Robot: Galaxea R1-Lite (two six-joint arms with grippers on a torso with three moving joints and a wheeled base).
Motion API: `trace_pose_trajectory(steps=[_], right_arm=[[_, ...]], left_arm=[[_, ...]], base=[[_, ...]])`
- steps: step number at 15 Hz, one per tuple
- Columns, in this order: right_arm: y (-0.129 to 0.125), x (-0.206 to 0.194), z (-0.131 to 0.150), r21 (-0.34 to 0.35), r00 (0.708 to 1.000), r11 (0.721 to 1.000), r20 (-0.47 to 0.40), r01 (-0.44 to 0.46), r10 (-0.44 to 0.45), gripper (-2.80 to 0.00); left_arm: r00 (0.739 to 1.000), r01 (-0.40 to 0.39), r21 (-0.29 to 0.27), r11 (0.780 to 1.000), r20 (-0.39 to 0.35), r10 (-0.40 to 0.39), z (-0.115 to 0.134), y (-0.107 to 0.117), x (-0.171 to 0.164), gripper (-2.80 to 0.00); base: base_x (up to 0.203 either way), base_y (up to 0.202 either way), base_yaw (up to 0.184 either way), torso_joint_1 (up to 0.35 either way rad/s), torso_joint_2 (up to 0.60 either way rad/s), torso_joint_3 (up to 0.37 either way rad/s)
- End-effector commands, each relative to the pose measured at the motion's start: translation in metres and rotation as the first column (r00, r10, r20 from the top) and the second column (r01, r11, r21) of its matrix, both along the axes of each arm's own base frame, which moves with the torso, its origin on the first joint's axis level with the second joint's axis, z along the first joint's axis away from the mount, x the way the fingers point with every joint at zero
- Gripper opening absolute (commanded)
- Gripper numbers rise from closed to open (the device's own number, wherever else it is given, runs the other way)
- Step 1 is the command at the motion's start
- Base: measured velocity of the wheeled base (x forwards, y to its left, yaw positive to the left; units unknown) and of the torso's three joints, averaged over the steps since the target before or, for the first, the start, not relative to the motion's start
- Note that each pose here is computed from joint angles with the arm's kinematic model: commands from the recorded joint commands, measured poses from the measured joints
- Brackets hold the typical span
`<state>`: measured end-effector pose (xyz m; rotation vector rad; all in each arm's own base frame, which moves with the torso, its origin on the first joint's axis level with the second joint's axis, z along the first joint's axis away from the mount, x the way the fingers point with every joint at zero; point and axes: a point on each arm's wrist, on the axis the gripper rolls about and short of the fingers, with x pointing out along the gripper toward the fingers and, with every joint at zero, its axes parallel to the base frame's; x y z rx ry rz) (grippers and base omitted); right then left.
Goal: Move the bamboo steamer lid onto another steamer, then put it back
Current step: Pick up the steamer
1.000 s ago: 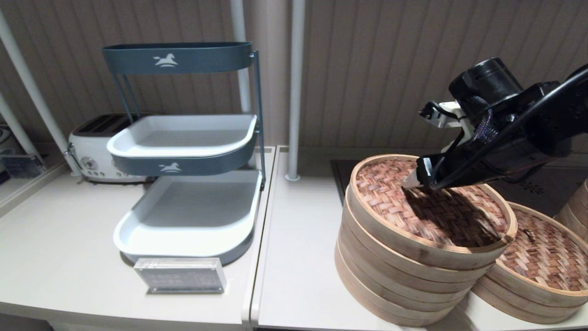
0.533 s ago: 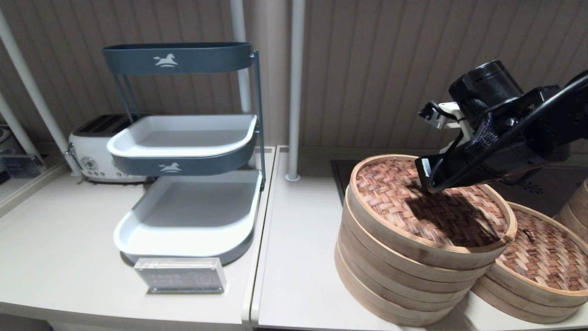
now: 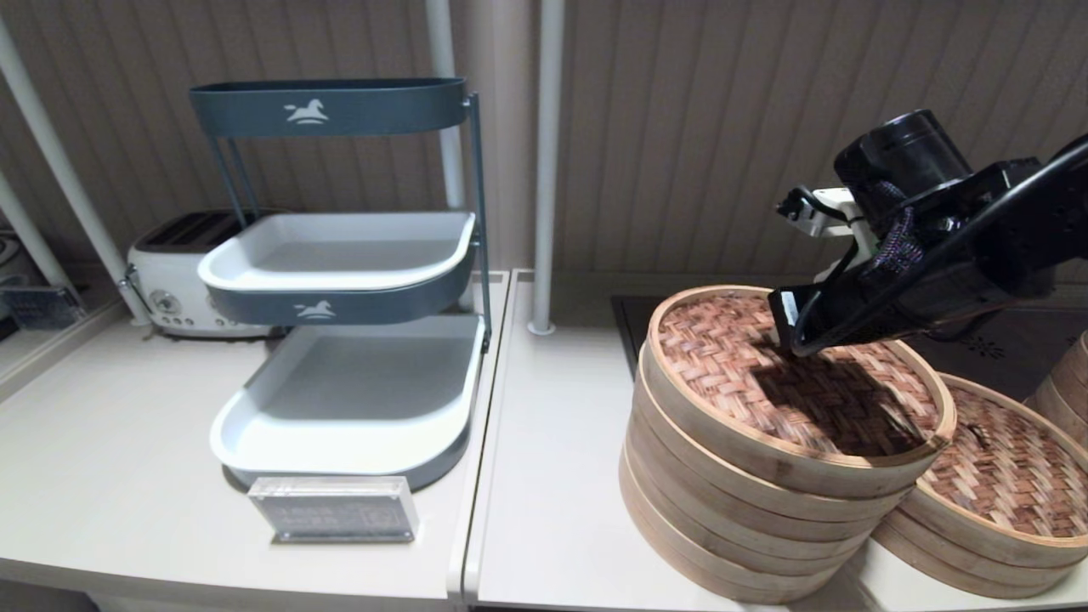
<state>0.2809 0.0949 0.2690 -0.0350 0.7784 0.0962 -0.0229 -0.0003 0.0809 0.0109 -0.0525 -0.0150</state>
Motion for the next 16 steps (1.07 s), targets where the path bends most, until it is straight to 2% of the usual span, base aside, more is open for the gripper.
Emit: trace_pose_trajectory(steps=[1,10,16], right_arm=[[-0.002,-0.005,0.009,0.011,0.999,1.000,0.038,0.001,-0.001,-2.80],[-0.004,-0.009,0.025,0.021,0.995,1.000,0.099,0.002,-0.004,-2.80],[-0.019,-0.012,0.037,0.017,0.990,0.999,0.137,0.038,-0.040,-2.80]], left_arm=[[1.000,0.000,0.000,1.000,-0.026,0.000,-0.008,0.000,0.002,-2.80],[1.000,0.000,0.000,1.000,-0.026,0.000,-0.008,0.000,0.002,-2.80],[1.000,0.000,0.000,1.000,-0.026,0.000,-0.008,0.000,0.002,-2.80]], base=[[0.000,0.000,0.000,0.000,0.00,0.000],[0.000,0.000,0.000,0.000,0.00,0.000],[0.000,0.000,0.000,0.000,0.00,0.000]])
